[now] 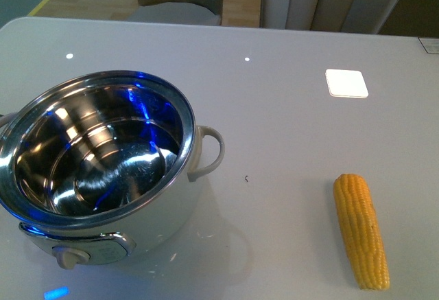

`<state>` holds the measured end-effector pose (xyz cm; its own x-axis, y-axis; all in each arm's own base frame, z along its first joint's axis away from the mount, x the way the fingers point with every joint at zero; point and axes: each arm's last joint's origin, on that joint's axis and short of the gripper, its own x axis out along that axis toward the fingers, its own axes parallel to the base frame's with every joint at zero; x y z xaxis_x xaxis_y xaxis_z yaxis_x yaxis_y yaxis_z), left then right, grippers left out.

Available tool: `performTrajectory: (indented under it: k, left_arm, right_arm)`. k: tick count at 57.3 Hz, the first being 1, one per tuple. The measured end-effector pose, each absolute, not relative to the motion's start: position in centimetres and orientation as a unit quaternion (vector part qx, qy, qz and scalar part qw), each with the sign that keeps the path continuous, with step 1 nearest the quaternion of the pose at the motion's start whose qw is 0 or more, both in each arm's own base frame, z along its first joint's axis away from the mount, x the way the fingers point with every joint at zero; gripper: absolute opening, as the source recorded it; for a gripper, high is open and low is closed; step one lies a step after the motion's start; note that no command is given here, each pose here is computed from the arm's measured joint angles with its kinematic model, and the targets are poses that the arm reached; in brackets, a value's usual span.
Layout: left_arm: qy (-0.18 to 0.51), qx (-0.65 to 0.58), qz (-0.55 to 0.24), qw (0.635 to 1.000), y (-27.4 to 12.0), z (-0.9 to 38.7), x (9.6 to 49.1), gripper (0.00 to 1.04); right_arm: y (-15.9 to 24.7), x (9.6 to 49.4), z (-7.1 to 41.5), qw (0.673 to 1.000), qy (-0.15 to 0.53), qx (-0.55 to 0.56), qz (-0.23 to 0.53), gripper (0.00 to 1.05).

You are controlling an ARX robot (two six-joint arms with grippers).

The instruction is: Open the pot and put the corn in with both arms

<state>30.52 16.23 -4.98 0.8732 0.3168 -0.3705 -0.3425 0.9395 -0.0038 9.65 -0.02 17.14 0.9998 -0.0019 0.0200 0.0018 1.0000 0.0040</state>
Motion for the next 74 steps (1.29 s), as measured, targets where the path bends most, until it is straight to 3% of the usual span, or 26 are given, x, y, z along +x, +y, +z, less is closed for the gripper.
performTrajectory:
  k: [9, 20, 31, 44, 59, 66, 74]
  left_arm:
    - [0.167, -0.047, 0.174, 0.969, 16.0, -1.3, 29.2, 0.98]
    - [0.057, -0.039, 0.176, 0.982, 15.0, 9.5, 26.3, 0.98]
    - [0.036, -0.058, 0.155, 0.986, 12.3, 14.0, 23.0, 0.98]
    - [0.007, -0.073, 0.139, 0.988, 8.3, 17.9, 19.0, 0.98]
    - [0.001, -0.092, 0.108, 0.990, 5.0, 18.8, 14.6, 0.97]
    - [0.001, -0.037, 0.014, 0.999, 4.1, 18.7, 14.1, 0.77]
    - [0.006, -0.015, 0.008, 1.000, 3.0, 18.0, 13.4, 0.52]
  right_arm:
    - [0.0, 9.6, 17.1, 1.000, -0.010, 0.002, -0.001, 0.96]
    - [0.0, 9.6, 17.1, 1.000, -0.010, 0.002, -0.001, 0.96]
    - [0.0, 9.6, 17.1, 1.000, -0.010, 0.002, -0.001, 0.96]
    - [0.0, 9.6, 17.1, 1.000, -0.010, 0.002, -0.001, 0.96]
    - [0.0, 9.6, 17.1, 1.000, -0.010, 0.002, -0.001, 0.96]
    - [0.0, 9.6, 17.1, 1.000, -0.010, 0.002, -0.001, 0.96]
    - [0.0, 9.6, 17.1, 1.000, -0.010, 0.002, -0.001, 0.96]
